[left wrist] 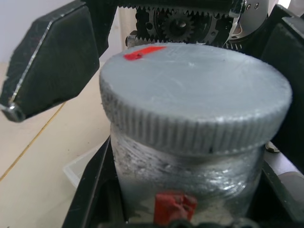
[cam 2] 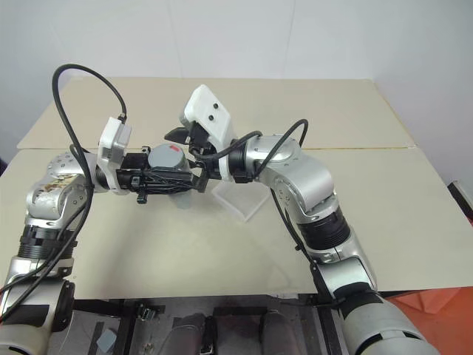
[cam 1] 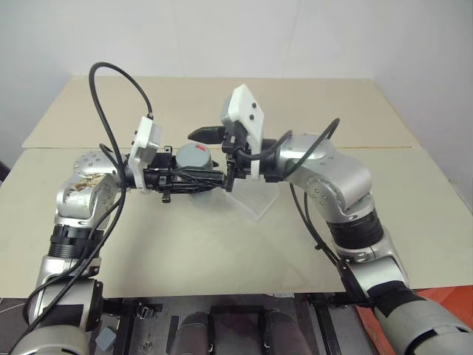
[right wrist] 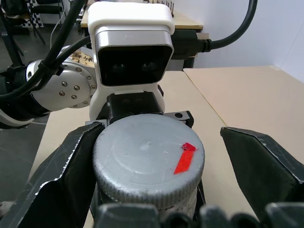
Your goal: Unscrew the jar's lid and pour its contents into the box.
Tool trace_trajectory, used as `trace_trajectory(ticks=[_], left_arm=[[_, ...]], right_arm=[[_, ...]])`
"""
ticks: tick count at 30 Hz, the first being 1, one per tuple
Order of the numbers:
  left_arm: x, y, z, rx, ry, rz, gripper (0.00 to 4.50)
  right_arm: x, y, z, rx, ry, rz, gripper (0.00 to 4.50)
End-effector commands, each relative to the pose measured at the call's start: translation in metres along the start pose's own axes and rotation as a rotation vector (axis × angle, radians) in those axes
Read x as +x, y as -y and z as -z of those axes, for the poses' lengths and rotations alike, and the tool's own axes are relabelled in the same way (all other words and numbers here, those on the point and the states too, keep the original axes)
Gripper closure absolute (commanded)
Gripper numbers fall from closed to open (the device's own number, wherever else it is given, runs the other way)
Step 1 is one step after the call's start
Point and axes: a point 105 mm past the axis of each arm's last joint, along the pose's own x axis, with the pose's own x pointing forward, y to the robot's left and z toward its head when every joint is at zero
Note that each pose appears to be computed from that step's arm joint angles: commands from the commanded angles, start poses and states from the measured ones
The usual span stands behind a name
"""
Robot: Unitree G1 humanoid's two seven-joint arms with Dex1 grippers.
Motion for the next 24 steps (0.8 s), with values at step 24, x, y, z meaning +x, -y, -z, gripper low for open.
trace_trajectory(ticks=[24], left_arm=[[-0.006,0.006,-0.011,0.060,-0.003,0.012,2.55]], right_arm=[[-0.047,0.028,-0.005,-0.014,0.000,0.138,0.03]])
